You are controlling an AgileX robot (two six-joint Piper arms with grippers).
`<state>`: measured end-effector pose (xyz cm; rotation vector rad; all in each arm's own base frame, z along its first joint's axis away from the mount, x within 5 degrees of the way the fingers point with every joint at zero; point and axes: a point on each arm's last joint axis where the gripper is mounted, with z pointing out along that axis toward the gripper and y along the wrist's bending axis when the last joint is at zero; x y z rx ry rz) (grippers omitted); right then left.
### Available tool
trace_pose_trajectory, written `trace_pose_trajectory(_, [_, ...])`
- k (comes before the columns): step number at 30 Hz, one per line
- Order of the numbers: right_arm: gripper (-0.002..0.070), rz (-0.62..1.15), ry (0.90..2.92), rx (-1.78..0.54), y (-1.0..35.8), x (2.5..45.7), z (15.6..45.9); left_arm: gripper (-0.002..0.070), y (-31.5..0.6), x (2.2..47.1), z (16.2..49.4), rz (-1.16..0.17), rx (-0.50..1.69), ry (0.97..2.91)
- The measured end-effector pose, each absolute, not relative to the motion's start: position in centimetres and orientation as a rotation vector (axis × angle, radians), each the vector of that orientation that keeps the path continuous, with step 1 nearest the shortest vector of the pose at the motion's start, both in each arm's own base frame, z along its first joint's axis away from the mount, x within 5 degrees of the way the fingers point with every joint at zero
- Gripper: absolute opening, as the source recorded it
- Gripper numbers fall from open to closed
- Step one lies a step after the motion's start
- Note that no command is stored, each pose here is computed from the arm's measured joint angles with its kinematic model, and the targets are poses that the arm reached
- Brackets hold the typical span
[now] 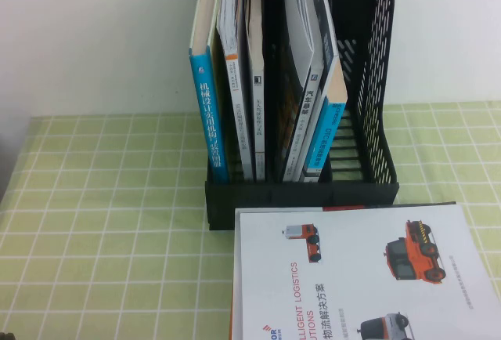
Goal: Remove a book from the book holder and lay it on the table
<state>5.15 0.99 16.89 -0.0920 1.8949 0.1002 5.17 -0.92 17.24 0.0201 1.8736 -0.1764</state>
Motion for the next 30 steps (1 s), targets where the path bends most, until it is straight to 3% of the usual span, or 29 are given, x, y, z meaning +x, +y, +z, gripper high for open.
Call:
trace_pose_trajectory(20, [-0.0001, 0.091, 1.851, -0.082, 0.9, 5.3, 17.3, -0.0003, -0.9, 5.2, 17.3, -0.174, 0.023, 1.872])
trace_pose_trajectory(30, [-0.0002, 0.155, 1.612, 0.062, 0.5, 5.7, 19.4, -0.0003, -0.8, 5.5, 18.5, -0.188, -0.012, 1.723])
